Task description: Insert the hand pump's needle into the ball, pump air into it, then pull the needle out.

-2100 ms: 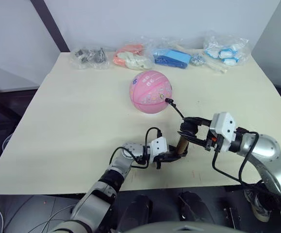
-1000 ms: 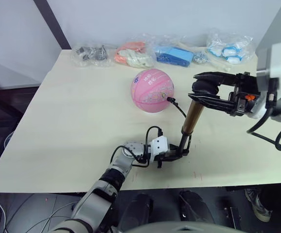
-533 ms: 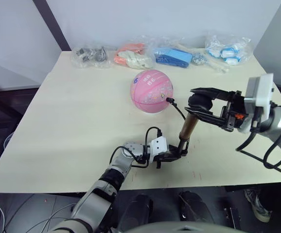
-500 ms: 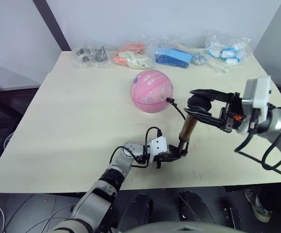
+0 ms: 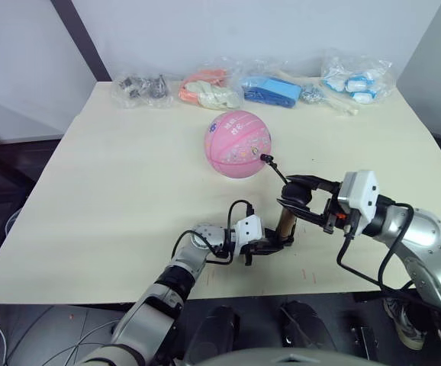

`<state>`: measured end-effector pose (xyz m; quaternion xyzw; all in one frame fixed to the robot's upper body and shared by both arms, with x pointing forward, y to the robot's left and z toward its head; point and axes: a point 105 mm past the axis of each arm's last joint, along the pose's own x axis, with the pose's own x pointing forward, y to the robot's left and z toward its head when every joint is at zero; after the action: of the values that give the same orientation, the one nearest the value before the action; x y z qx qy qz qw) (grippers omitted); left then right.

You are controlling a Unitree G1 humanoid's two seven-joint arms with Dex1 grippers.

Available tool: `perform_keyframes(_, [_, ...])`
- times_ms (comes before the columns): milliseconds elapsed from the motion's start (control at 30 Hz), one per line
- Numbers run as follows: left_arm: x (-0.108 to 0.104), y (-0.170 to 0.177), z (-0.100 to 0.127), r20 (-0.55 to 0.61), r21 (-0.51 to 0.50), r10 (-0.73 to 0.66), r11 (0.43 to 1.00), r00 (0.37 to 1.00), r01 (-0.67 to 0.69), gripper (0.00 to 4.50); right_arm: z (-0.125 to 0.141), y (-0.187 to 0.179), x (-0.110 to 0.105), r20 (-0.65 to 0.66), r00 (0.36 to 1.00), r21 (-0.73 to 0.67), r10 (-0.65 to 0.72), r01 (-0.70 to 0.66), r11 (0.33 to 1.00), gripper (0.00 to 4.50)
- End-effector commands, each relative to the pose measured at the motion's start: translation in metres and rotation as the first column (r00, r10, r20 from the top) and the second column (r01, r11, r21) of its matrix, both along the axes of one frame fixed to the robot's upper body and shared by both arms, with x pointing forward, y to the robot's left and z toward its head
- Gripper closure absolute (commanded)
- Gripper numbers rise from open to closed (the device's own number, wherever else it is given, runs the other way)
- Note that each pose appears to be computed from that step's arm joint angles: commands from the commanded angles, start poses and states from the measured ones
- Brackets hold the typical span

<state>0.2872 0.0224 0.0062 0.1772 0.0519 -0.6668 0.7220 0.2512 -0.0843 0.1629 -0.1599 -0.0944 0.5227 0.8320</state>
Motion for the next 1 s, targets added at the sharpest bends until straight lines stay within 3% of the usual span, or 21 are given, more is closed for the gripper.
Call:
perform_keyframes(33, [-0.009,0.002,-0.008,-0.024,0.023,-0.029,0.999,0.999,0.029,3.38,-0.045,-0.001,-0.004,-0.128,0.992,-0.066,-0.015,0.006,0.998,2.69])
perform_keyframes(467, [-0.006,0.004,-0.002,-0.025,0.010,-0.013,1.000,1.000,0.013,3.38,-0.050,0.002,-0.005,-0.117,0.993,-0.052,-0.015,0.009,0.999,2.69])
perform_keyframes(500, [-0.005,0.004,-0.002,-0.025,0.010,-0.011,1.000,1.000,0.012,2.39,-0.049,0.002,-0.005,-0.115,0.993,-0.052,-0.015,0.009,0.999,2.69])
perform_keyframes(567, [-0.005,0.004,-0.002,-0.024,0.008,-0.008,1.000,1.000,0.008,1.83,-0.048,0.002,-0.004,-0.109,0.994,-0.051,-0.015,0.009,0.999,2.69])
perform_keyframes(700, [-0.004,0.006,0.001,-0.015,0.002,-0.003,1.000,1.000,0.003,0.11,-0.045,0.002,-0.005,-0.100,0.995,-0.050,-0.013,0.008,0.999,2.69])
perform_keyframes(1000, [-0.003,0.022,0.027,0.036,-0.056,0.000,0.998,0.999,0.002,0.04,-0.024,0.001,-0.004,-0.046,0.999,-0.044,-0.012,0.010,0.999,2.69])
